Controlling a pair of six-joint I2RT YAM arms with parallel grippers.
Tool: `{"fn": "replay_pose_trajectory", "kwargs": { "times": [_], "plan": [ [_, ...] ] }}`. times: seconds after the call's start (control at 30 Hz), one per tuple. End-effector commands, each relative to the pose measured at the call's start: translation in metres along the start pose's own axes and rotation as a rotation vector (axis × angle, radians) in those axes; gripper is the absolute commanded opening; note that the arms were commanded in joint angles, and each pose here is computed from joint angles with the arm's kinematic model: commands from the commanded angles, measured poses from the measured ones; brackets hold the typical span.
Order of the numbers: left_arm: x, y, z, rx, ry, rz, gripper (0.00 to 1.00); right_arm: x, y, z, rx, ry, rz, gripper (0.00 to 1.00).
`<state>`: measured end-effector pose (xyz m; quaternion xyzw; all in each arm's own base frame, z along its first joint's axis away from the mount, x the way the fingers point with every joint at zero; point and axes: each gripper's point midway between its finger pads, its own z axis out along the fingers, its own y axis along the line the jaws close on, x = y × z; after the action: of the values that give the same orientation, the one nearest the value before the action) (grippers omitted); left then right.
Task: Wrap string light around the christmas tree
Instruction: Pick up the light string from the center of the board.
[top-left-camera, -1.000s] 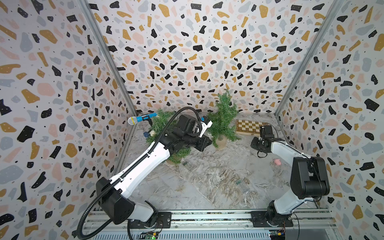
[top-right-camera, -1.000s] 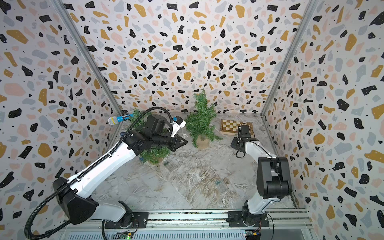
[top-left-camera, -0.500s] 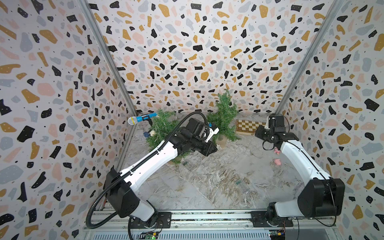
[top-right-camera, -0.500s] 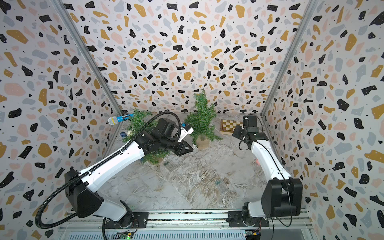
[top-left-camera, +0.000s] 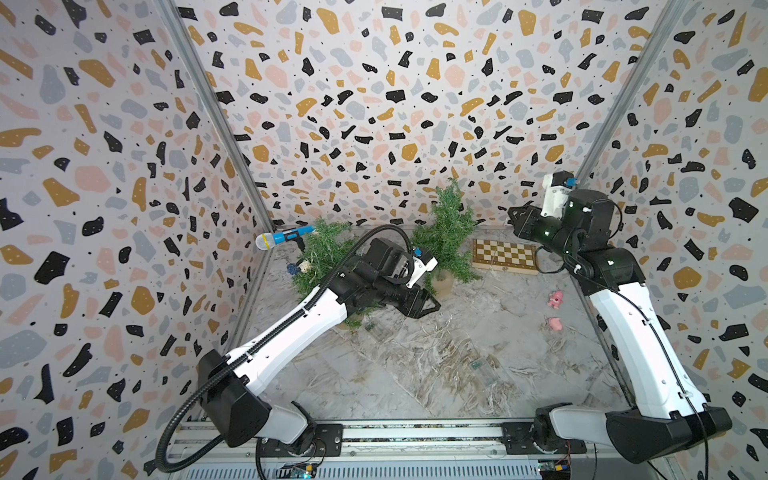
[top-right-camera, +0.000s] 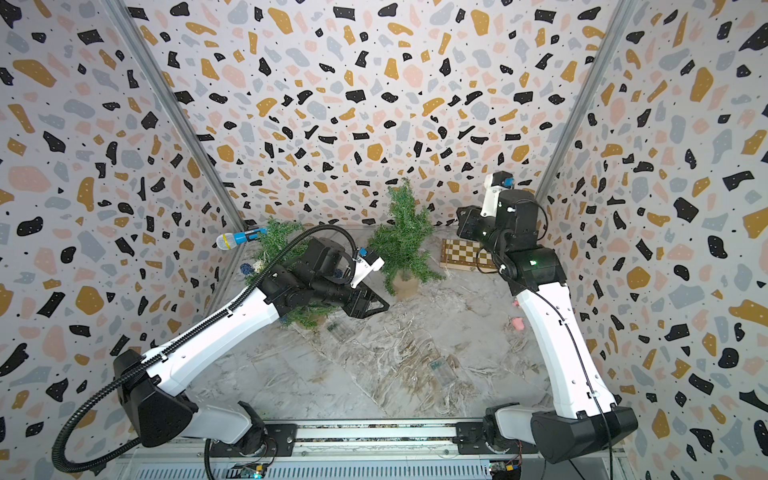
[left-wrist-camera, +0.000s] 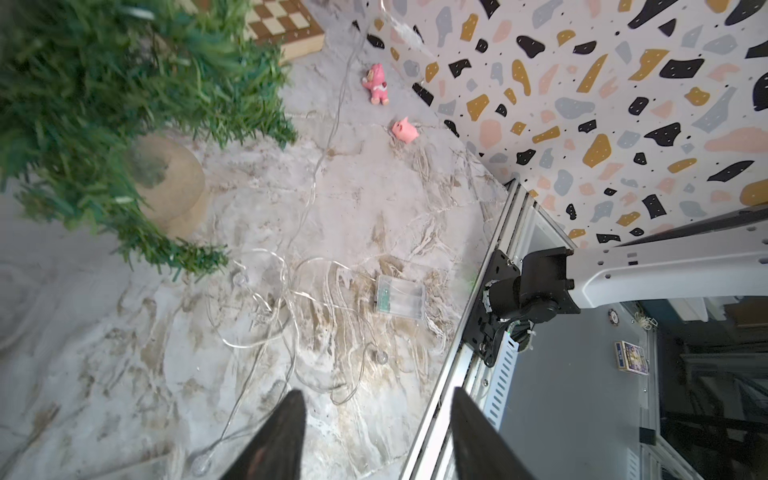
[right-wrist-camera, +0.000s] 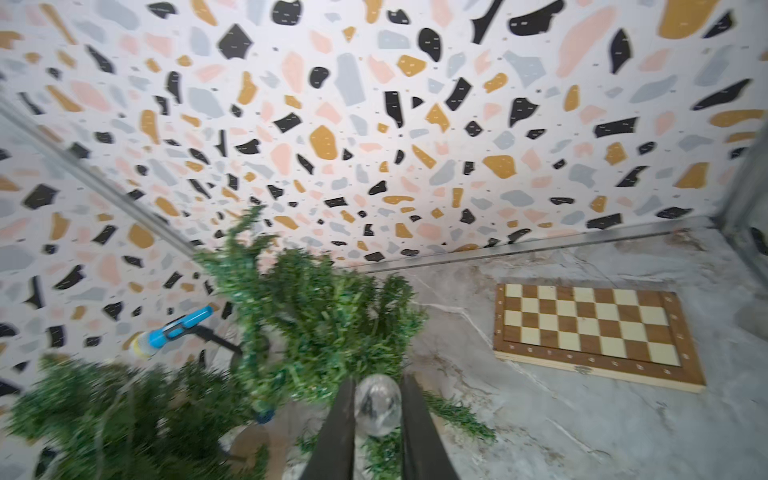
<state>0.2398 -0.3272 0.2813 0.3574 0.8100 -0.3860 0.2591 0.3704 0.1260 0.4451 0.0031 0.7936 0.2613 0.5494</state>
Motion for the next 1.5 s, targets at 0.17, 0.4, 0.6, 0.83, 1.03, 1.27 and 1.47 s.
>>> {"fn": "replay_pose_trajectory", "kwargs": {
  "times": [0.17, 0.4, 0.6, 0.83, 1.03, 1.27, 1.47],
  "plan": [
    [-0.071, -0.033, 0.020, 0.069, -0.228, 0.254, 0.68, -0.011, 0.079, -0.031, -0.362, 0.047, 0.000, 0.01],
    [-0.105, -0.033, 0.048, 0.085, -0.335, 0.279, 0.69, -0.026, 0.116, -0.045, -0.555, 0.045, 0.035, 0.01],
    [-0.123, -0.026, 0.056, 0.047, -0.355, 0.279, 0.45, -0.022, 0.123, -0.043, -0.603, 0.065, 0.067, 0.00],
    [-0.109, -0.043, 0.025, 0.075, -0.316, 0.275, 0.00, -0.009, 0.110, -0.015, -0.565, 0.091, 0.089, 0.00],
    [-0.103, -0.039, -0.036, -0.011, -0.386, 0.233, 0.00, -0.008, 0.112, 0.009, -0.562, 0.071, 0.086, 0.00],
    [-0.080, -0.009, -0.041, -0.093, -0.361, 0.220, 0.46, -0.011, 0.160, 0.009, -0.665, 0.068, 0.045, 0.00],
    [-0.080, 0.020, -0.018, -0.113, -0.391, 0.236, 0.81, -0.013, 0.191, 0.008, -0.744, 0.085, 0.037, 0.00]
  ]
}}
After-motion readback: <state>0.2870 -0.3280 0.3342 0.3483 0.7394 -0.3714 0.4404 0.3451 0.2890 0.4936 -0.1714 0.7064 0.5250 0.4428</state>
